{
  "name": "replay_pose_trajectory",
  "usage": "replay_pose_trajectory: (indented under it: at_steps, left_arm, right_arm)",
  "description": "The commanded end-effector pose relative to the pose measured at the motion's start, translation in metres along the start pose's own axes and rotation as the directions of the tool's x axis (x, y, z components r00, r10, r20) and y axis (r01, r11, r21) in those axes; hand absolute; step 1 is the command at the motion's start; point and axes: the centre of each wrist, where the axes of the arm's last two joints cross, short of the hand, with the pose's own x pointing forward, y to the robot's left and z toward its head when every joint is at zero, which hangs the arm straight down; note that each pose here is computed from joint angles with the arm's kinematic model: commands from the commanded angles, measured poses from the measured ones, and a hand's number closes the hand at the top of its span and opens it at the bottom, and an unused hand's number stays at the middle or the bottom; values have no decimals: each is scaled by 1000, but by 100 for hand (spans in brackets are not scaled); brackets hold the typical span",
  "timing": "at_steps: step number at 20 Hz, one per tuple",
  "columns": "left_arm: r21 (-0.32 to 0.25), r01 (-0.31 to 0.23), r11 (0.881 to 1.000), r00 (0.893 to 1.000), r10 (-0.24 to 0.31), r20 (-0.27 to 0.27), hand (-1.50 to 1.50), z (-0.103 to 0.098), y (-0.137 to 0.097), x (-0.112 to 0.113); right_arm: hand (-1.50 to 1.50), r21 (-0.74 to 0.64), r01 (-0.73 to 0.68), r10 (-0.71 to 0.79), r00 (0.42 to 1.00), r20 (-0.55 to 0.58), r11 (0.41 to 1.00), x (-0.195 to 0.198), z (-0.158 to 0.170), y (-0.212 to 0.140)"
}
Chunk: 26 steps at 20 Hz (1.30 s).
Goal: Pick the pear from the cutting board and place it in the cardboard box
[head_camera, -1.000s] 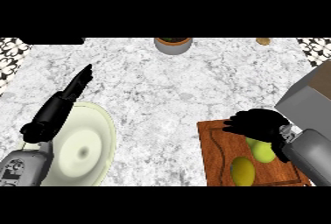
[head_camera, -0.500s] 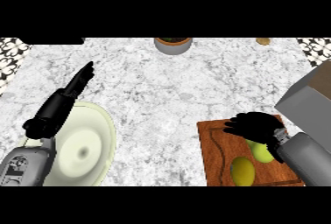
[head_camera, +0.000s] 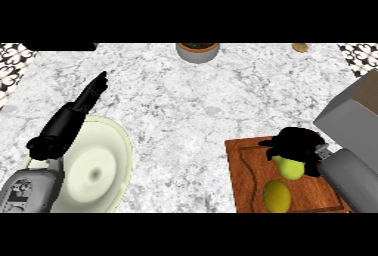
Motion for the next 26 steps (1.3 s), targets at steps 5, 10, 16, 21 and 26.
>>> replay_pose_trajectory:
  at_steps: [5,10,16,21,26]
  left_arm:
    - [6,8,1000,1000,-8,6,0,-7,7,0]
    - [4,-8,1000,1000,8,5,0,-6,-2,-2]
    - [37,8,999,1000,-7,-27,0,8,-1,-12]
    - [33,23,999,1000,-22,-17,0,4,6,2]
    - [18,14,1000,1000,-14,-19,0,24,2,-15]
  right_arm:
    - [150,-137,-43,60,991,120,990,-13,-9,13]
    - [150,-240,-43,85,982,169,970,-8,-7,8]
    - [150,-646,293,-402,916,-23,705,26,-26,-3]
    - [150,-817,147,-357,931,-76,558,69,-1,-21]
    - [150,-881,41,-333,933,-134,471,92,61,-43]
